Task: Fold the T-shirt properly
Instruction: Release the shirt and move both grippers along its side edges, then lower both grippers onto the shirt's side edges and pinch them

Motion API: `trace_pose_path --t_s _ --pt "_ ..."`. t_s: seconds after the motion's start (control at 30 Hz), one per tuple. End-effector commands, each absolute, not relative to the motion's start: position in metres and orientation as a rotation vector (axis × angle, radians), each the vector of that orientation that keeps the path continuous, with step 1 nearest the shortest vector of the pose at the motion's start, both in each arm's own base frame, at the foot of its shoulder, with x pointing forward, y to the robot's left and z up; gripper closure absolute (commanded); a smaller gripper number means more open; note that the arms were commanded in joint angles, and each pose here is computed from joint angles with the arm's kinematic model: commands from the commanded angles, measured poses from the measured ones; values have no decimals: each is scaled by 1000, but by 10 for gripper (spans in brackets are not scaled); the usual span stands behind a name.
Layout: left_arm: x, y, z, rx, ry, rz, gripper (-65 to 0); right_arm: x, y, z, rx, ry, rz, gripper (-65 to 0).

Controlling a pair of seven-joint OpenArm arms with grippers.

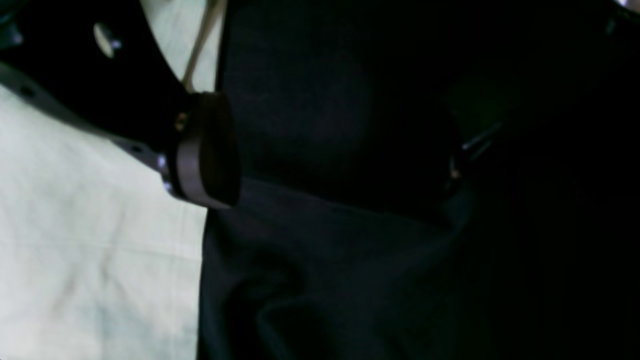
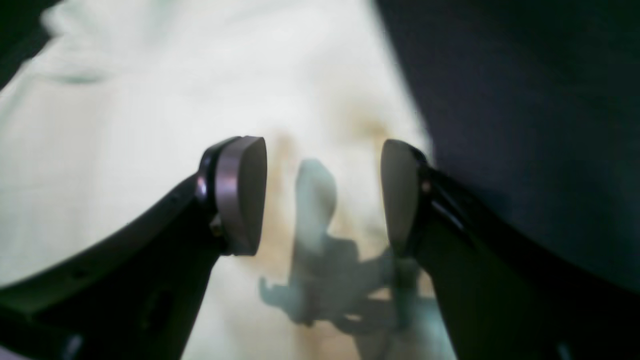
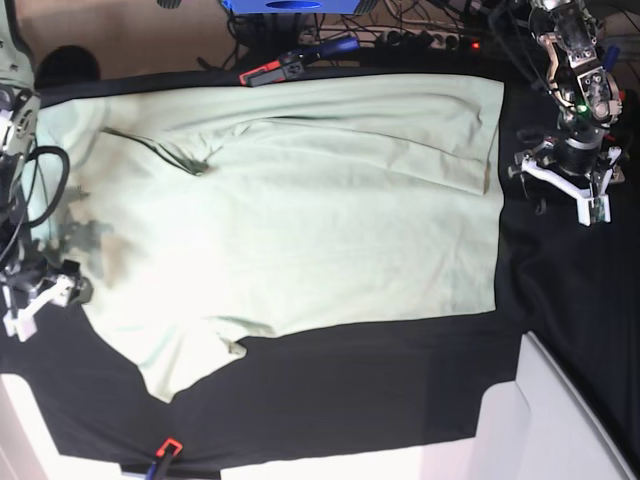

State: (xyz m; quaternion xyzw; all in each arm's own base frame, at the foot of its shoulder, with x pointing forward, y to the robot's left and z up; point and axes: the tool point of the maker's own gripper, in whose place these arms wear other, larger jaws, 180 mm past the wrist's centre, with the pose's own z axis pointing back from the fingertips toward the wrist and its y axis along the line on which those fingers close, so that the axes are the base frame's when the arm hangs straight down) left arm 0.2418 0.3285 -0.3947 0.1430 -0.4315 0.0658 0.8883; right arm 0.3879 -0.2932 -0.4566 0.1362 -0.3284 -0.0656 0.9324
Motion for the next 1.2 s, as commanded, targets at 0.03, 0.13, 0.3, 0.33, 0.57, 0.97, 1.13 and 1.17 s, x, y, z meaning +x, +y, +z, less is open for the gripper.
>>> trace_pose_path --t_s 0.03,0.13,0.3,0.33,0.57,0.97,1.13,1.17 --pt "257 334 -383 309 -948 140 -489 420 -310 -422 242 -787 -130 -351" --pt "270 334 -382 297 -962 154 -489 426 -307 -422 247 -801 -127 -351" --pt "287 338 -407 256 -920 214 -489 428 -318 -420 240 -818 -156 -351" --pt "288 338 -412 248 -911 224 -489 427 -318 -421 238 -820 -156 -351" --pt "295 345 -407 258 -919 219 -489 415 -312 -446 206 -813 -127 -353" --pt "277 360 -402 303 -903 186 -489 411 -318 -460 115 -791 -165 -421" --pt "277 360 -402 303 -902 187 -489 414 -294 -467 154 -783 -157 -421" --pt "277 360 -402 303 -902 187 -489 415 -290 -468 160 -782 -155 -421"
